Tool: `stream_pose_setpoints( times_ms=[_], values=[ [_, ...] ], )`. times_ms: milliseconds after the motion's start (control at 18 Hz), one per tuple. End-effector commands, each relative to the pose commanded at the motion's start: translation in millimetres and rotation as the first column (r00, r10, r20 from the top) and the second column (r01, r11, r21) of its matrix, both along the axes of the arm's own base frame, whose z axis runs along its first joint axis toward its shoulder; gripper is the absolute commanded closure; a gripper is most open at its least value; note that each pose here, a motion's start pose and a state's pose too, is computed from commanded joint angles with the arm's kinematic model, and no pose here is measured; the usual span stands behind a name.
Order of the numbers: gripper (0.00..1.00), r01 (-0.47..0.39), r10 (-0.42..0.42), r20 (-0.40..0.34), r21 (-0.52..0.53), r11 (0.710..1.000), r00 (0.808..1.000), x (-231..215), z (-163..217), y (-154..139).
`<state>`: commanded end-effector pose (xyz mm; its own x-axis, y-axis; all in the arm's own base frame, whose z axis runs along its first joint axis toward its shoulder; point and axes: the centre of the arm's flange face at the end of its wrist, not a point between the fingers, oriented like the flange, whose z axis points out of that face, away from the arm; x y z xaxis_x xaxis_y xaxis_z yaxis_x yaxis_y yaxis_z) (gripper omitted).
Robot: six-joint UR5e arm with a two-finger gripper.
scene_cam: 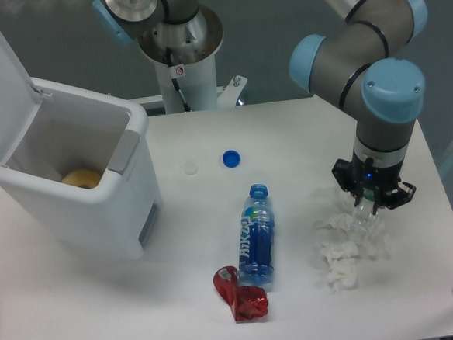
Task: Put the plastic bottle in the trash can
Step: 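Lift the small clear plastic bottle up from the tissue pile with the gripper, then carry the held clear bottle across the table over the white trash bin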
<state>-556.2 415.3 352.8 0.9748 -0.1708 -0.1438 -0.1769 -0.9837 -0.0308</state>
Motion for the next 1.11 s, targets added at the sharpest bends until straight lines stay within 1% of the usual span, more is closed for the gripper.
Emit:
stream_pose_setpoints(
  times_ms=[222, 389, 500, 667, 722, 833, 889, 1000, 1111],
  values=[
    [0.81, 0.001, -0.001, -0.002, 0.006, 1.000, 1.000, 2, 4, 0],
    [0.82, 0.017, -0.016, -0.012, 0.014, 1.000, 1.000, 8, 9, 8],
    [0.82, 0.049, -0.048, -0.025, 0.047, 0.998, 0.999, 26, 26, 24],
    [0.82, 0.076, -0.071, -0.040, 0.134, 0.988, 0.997, 66, 68, 37],
    [0.82, 0.057, -0.052, -0.033, 0.171, 0.984, 0.998, 79, 79, 40],
    [0.82, -0.003, 0.008, -0.018, 0.260, 0.966, 1.000, 112, 112, 46],
    [0.82, -0.027, 0.031, -0.010, 0.284, 0.958, 0.999, 124, 123, 49],
    [0.82, -0.040, 0.045, -0.008, 0.313, 0.949, 0.999, 156, 141, 63],
    [0.82, -0.077, 0.076, 0.018, 0.335, 0.939, 0.997, 189, 150, 76]
  ],
)
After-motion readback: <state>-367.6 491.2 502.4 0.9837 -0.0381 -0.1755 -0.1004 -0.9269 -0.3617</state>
